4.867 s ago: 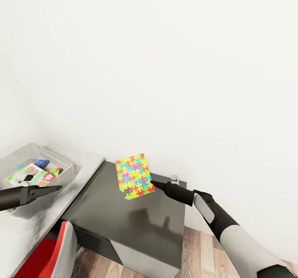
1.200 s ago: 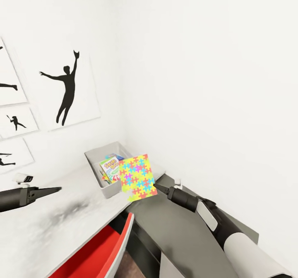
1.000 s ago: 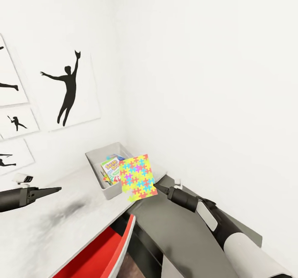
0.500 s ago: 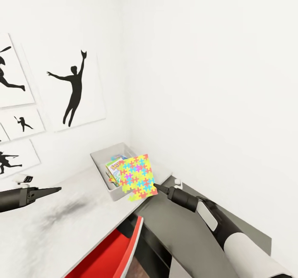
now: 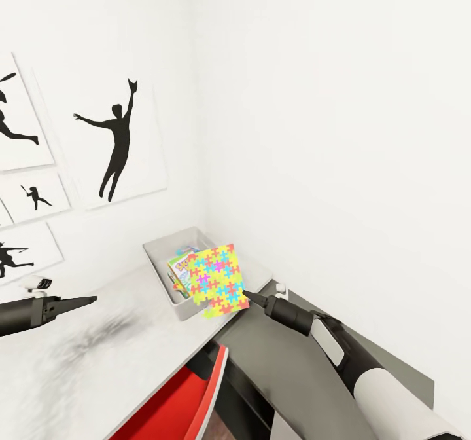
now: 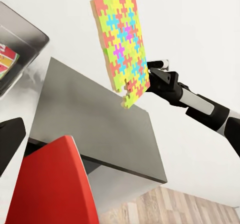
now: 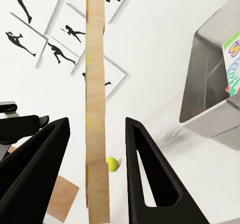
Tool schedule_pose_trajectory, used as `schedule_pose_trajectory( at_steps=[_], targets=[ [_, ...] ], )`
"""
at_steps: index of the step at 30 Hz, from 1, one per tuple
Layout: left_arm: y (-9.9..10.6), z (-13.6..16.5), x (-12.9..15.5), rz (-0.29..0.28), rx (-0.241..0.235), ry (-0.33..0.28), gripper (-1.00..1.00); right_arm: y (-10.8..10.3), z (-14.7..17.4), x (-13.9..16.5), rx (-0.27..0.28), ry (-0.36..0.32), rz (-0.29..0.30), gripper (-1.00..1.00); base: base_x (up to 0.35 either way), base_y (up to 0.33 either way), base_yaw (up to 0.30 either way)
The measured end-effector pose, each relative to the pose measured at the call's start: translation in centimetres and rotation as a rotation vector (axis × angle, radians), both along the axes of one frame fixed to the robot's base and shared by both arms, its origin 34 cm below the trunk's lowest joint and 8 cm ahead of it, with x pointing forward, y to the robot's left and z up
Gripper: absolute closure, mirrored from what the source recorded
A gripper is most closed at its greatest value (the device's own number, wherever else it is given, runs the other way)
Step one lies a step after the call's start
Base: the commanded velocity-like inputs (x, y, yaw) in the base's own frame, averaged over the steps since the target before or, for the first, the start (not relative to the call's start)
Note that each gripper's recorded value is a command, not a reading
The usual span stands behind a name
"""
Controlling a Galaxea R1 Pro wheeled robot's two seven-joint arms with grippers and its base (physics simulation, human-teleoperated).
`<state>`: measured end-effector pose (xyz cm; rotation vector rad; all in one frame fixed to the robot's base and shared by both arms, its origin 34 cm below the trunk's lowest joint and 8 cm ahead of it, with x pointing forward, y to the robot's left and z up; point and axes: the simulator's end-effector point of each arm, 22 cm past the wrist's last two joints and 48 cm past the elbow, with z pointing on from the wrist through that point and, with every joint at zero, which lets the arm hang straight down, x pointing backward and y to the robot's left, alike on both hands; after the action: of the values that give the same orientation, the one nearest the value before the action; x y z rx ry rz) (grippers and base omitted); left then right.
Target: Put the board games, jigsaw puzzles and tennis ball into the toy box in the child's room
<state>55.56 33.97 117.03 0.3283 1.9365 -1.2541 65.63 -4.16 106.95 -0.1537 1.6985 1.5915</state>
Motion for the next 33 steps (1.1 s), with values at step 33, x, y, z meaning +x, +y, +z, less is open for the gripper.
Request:
schedule_pose_trajectory(
  at_steps=[33],
  targets=[
    [0.0,0.01,-0.01,0.0,0.001,-0.002,-1.0,0.0,0.03,-0.01,0.0,-0.001,0.0,1.0,0.028,0.001,0.0]
  ],
)
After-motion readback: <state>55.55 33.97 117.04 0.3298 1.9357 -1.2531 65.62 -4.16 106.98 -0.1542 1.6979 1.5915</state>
